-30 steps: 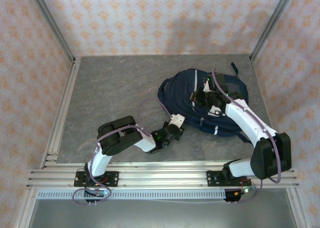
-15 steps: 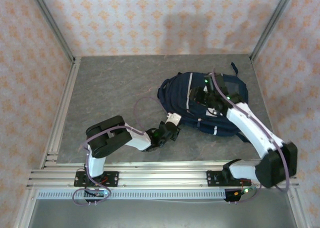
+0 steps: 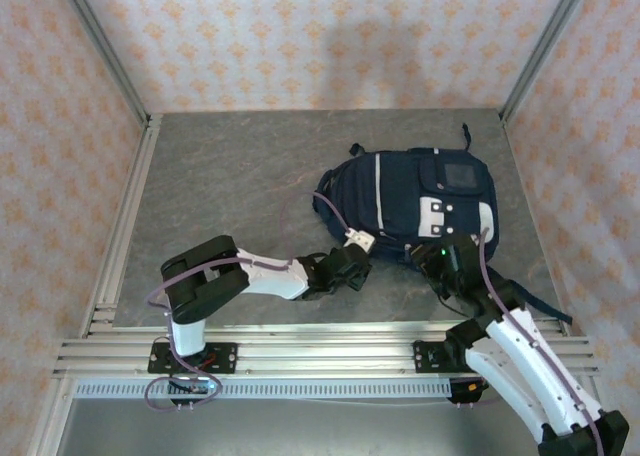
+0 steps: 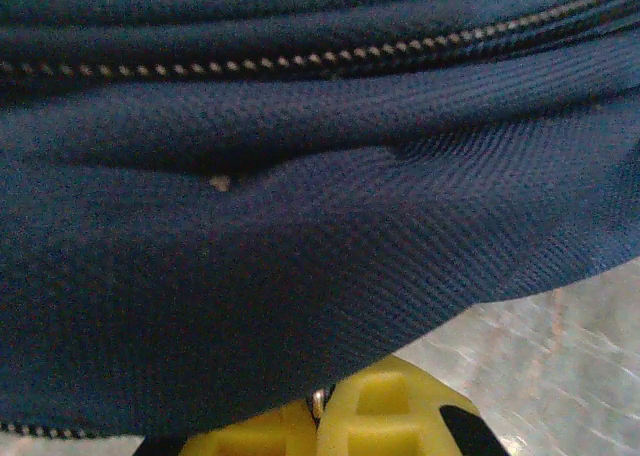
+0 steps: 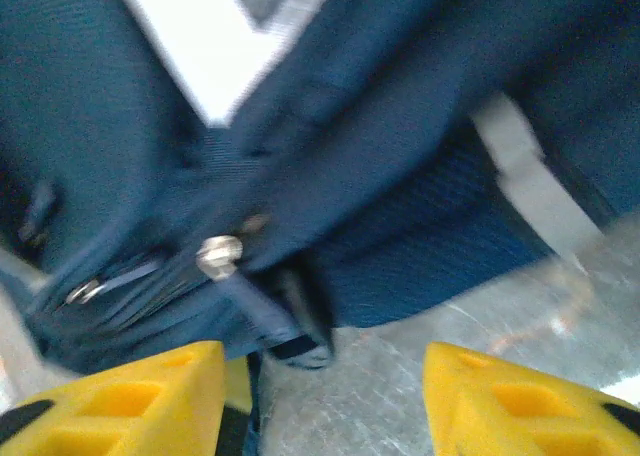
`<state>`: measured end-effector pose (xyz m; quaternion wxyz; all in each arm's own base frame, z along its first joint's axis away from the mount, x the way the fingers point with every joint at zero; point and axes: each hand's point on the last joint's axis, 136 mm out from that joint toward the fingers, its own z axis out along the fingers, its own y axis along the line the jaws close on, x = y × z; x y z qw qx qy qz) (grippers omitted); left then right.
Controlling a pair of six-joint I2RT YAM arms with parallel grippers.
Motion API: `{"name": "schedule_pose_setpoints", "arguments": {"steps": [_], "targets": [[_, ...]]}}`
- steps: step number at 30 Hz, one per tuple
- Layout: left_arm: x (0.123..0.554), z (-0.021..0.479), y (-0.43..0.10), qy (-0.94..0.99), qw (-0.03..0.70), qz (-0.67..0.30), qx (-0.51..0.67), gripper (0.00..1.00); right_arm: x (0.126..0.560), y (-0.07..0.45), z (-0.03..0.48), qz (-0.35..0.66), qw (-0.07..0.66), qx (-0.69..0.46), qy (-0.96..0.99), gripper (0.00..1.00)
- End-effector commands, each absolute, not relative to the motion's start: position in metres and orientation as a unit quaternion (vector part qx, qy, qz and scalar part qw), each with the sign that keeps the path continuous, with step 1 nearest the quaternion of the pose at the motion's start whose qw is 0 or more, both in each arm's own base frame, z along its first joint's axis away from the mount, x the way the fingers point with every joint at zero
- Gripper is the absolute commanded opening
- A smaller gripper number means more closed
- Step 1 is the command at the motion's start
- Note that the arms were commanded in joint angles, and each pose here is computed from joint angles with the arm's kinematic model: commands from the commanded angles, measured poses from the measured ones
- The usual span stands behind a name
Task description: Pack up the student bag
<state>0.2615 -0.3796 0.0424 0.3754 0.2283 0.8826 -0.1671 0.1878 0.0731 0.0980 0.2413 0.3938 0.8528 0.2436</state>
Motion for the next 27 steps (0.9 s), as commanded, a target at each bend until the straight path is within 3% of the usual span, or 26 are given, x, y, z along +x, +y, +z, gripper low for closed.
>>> {"name": "schedule_pose_setpoints", "arguments": {"steps": [1,5,8,18,27], "targets": [[0.248,0.066,-0.388,0.881,0.374,-0.19,0.22,0.0,0.184,0.068,0.079,0.253,0.223,0.477,0.812,0.63],[0.241,0.07,-0.393,0.881,0.371,-0.199,0.218,0.0,0.203,0.075,0.079,0.282,0.252,0.458,0.804,0.63],[0.24,0.069,-0.392,0.882,0.37,-0.2,0.212,0.0,0.215,0.07,0.085,0.262,0.287,0.435,0.812,0.54],[0.245,0.062,-0.379,0.888,0.371,-0.184,0.198,0.0,0.238,0.043,0.08,0.152,0.324,0.411,0.838,0.05],[0.265,0.053,-0.351,0.901,0.364,-0.171,0.164,0.0,0.266,0.023,0.096,0.086,0.337,0.388,0.853,0.0]]}}
